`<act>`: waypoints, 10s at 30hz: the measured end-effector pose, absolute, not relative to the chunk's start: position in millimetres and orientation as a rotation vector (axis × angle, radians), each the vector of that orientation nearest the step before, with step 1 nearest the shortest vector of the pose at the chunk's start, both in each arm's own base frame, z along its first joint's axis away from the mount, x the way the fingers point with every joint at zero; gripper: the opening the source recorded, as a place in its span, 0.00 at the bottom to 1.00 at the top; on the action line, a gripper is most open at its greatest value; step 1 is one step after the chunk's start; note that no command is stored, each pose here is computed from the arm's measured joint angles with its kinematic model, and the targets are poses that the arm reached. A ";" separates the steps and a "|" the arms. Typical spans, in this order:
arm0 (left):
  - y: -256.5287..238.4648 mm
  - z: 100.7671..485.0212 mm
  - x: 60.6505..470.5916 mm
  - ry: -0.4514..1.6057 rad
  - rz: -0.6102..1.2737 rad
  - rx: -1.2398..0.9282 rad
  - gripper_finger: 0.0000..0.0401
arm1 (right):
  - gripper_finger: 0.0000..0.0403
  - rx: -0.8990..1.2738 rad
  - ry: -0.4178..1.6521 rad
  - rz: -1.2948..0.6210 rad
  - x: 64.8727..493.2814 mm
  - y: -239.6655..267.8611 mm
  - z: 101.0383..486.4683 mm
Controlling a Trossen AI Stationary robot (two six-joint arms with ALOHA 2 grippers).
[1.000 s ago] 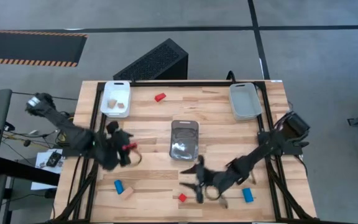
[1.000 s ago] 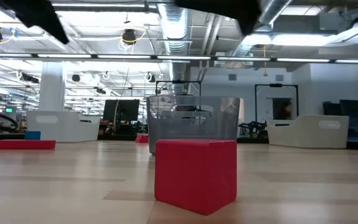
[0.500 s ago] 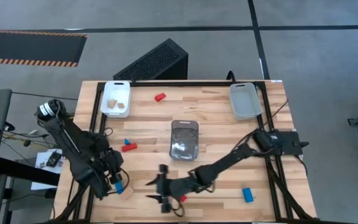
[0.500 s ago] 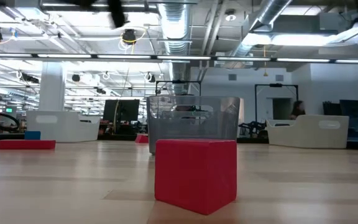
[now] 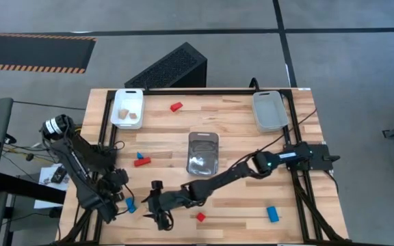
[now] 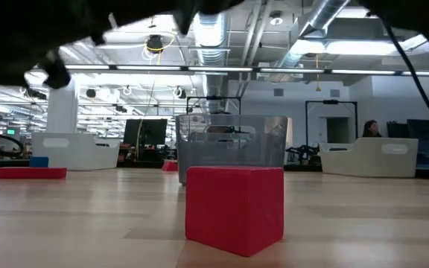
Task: Sort & place blocks by color
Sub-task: Put the brown block into the white bin, then put the top red block into the gray bin
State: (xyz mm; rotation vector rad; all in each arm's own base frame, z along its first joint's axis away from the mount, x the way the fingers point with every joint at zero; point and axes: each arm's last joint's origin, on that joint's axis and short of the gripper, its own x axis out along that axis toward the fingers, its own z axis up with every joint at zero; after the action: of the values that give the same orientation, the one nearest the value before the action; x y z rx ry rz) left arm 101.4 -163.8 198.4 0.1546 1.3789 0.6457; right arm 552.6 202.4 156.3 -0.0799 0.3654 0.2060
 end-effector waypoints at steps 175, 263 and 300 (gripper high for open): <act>-142.6 254.5 269.9 0.516 0.164 0.092 0.25 | 0.55 0.003 0.013 -0.235 327.3 154.2 175.5; 234.7 180.2 145.8 1.235 1.452 -0.650 0.35 | 0.41 0.015 0.350 -0.434 298.2 168.4 128.8; 62.4 284.2 186.0 0.610 1.094 -0.118 0.51 | 0.41 -0.105 0.254 -0.377 304.4 174.2 144.2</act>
State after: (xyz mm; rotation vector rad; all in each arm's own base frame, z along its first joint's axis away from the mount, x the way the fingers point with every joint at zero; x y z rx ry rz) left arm 186.0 62.4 284.2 -0.1177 0.6100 1.0944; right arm 304.4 174.2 144.2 -0.1047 0.2542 -0.3772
